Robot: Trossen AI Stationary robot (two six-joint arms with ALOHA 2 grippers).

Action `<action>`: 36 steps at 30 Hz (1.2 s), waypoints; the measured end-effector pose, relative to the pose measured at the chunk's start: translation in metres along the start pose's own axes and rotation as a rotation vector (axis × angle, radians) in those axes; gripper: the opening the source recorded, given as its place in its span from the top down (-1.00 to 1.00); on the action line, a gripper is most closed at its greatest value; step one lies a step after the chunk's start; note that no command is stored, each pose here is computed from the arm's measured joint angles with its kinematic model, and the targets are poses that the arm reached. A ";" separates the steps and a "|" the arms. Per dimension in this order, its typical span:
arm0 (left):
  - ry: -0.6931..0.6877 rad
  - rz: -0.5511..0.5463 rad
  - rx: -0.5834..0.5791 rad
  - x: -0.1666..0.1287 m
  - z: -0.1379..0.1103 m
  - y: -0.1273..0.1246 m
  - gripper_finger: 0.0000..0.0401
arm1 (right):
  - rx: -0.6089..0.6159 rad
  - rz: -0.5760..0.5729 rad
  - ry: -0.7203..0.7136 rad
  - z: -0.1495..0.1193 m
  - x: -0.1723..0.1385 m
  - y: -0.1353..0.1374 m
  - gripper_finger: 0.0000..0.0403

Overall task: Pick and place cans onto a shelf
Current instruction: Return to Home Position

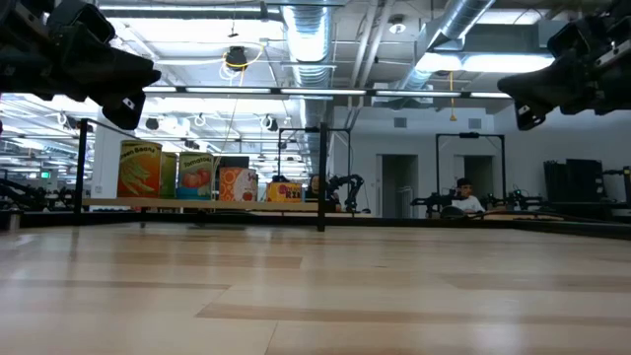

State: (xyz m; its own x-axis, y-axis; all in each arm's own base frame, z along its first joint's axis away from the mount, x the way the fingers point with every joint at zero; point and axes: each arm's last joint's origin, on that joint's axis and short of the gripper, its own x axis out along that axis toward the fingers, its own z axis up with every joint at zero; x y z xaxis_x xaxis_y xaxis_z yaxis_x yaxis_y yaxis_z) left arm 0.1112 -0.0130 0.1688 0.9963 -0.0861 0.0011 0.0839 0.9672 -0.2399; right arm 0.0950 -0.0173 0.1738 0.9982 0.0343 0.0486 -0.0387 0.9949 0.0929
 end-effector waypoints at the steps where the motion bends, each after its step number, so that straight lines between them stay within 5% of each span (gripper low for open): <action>1: 0.006 0.001 0.006 0.000 -0.001 0.000 0.72 | 0.000 -0.008 0.002 0.000 0.000 0.000 0.84; 5: 0.086 0.020 0.035 0.000 -0.008 0.002 0.72 | 0.011 -0.045 0.020 -0.002 0.001 -0.002 0.84; 13: 0.218 0.043 0.009 -0.002 -0.019 0.004 0.72 | 0.242 -0.048 0.018 -0.002 0.001 -0.002 0.84; 36: 0.224 0.047 0.007 -0.002 -0.018 0.004 0.72 | 0.250 -0.049 0.016 -0.003 0.001 -0.002 0.84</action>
State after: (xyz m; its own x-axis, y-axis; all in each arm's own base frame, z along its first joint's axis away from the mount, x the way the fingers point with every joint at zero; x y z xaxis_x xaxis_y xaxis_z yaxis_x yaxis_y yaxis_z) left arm 0.1092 -0.0130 0.1501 0.9698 -0.0912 -0.2260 0.0384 0.9730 -0.2278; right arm 0.0961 -0.0189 0.1711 0.9997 -0.0102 0.0227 0.0020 0.9413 0.3375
